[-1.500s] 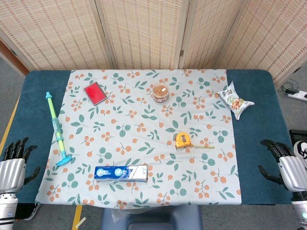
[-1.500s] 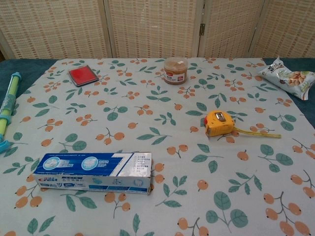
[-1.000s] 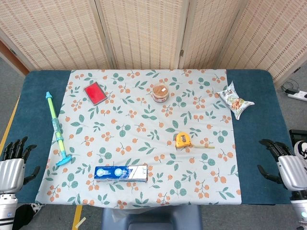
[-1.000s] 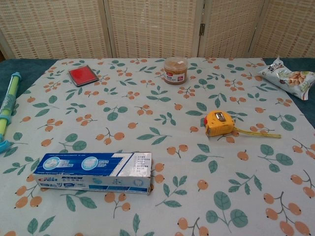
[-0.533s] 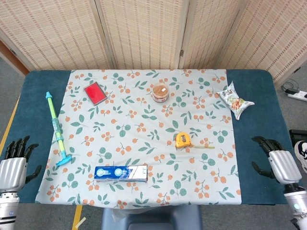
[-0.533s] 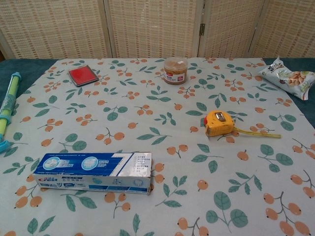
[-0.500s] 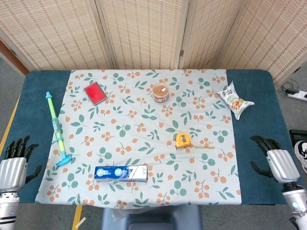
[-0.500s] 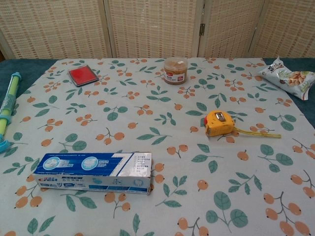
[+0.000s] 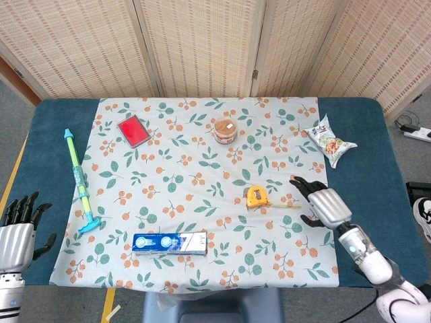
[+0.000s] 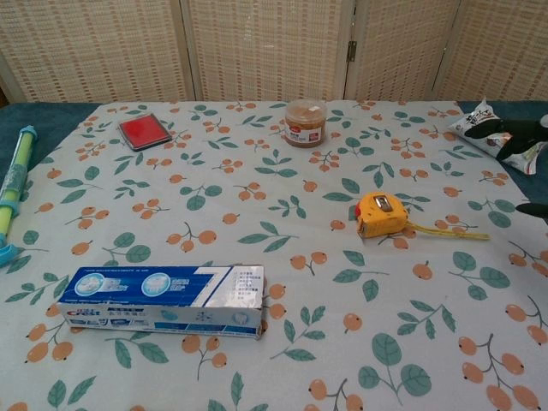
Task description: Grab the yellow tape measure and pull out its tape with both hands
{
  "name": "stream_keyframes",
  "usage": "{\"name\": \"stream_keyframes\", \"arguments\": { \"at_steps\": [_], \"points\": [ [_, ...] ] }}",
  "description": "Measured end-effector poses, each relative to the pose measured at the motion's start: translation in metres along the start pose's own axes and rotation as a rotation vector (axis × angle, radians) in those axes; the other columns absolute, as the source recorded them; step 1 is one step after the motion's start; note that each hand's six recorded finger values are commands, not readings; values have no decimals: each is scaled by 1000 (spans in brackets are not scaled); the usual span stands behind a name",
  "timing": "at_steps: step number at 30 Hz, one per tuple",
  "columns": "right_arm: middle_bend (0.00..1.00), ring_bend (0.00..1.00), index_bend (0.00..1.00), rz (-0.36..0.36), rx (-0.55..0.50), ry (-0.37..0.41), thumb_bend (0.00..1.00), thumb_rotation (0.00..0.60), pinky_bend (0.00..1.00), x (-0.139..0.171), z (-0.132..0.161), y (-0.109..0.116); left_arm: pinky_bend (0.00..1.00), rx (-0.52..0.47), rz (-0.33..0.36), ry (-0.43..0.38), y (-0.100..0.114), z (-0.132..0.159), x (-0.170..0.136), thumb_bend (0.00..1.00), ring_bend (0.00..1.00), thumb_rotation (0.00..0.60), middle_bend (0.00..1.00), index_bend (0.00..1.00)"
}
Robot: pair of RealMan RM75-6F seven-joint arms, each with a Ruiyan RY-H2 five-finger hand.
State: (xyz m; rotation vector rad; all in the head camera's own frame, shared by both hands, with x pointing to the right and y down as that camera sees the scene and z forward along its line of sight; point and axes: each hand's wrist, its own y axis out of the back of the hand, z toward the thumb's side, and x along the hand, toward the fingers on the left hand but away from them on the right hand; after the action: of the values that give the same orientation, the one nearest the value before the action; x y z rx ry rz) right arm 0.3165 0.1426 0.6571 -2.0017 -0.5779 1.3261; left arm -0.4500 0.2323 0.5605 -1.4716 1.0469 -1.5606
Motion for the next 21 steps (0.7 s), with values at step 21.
{"name": "stream_keyframes", "arguments": {
  "at_steps": [21],
  "points": [
    [153, 189, 57, 113, 215, 88, 367, 600, 165, -98, 48, -41, 0, -4, 5, 17, 0, -7, -4, 371, 47, 600, 88, 258]
  ]
}}
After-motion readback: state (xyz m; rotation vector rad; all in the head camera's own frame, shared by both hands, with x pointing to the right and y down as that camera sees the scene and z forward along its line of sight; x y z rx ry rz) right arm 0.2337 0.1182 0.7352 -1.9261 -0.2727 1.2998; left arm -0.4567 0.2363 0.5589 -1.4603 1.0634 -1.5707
